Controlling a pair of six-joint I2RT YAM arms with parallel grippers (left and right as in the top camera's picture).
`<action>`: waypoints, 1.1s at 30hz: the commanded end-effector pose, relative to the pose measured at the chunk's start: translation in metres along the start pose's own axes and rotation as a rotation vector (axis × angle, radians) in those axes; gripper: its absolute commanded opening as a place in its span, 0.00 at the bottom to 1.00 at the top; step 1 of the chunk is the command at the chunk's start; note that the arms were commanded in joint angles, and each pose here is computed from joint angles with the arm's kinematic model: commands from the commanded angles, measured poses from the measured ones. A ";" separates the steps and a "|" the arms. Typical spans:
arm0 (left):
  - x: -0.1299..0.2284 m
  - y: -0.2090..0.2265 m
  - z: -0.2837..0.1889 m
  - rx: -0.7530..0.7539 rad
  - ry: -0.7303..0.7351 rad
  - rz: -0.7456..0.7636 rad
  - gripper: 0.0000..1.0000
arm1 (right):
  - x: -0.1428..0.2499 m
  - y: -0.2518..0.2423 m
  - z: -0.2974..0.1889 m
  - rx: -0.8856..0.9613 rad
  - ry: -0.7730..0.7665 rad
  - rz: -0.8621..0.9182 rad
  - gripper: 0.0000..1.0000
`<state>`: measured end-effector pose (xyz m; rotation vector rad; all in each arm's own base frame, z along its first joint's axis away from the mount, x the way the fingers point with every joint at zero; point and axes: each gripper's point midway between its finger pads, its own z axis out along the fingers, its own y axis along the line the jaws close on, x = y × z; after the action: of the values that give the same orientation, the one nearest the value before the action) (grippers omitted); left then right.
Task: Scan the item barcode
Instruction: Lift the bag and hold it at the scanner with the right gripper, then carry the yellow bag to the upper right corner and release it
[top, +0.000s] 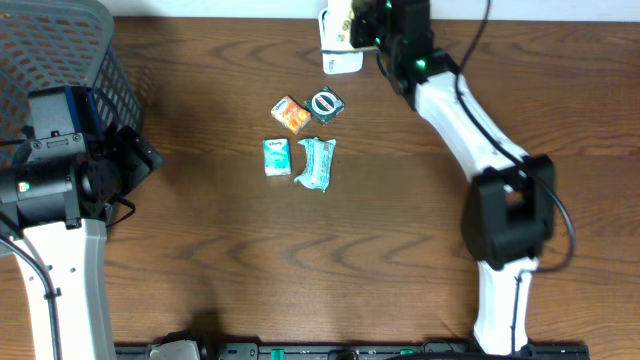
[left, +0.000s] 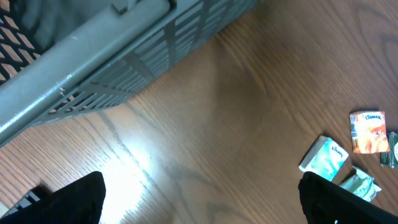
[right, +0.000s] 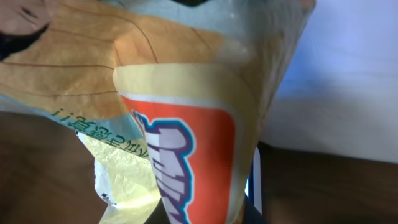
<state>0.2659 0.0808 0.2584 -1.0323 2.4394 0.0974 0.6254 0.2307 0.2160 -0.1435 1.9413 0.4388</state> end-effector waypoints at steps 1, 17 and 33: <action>-0.001 0.001 0.000 -0.004 -0.003 -0.013 0.98 | -0.008 0.004 0.022 0.010 -0.044 -0.019 0.01; -0.001 0.001 0.000 -0.004 -0.003 -0.013 0.98 | -0.001 -0.010 0.041 0.051 -0.056 -0.069 0.01; -0.001 0.001 0.000 -0.004 -0.003 -0.013 0.98 | -0.013 -0.229 -0.093 0.501 0.304 -0.139 0.01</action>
<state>0.2659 0.0808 0.2584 -1.0327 2.4392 0.0973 0.6270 0.0316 0.1707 0.0107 2.2876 -0.0476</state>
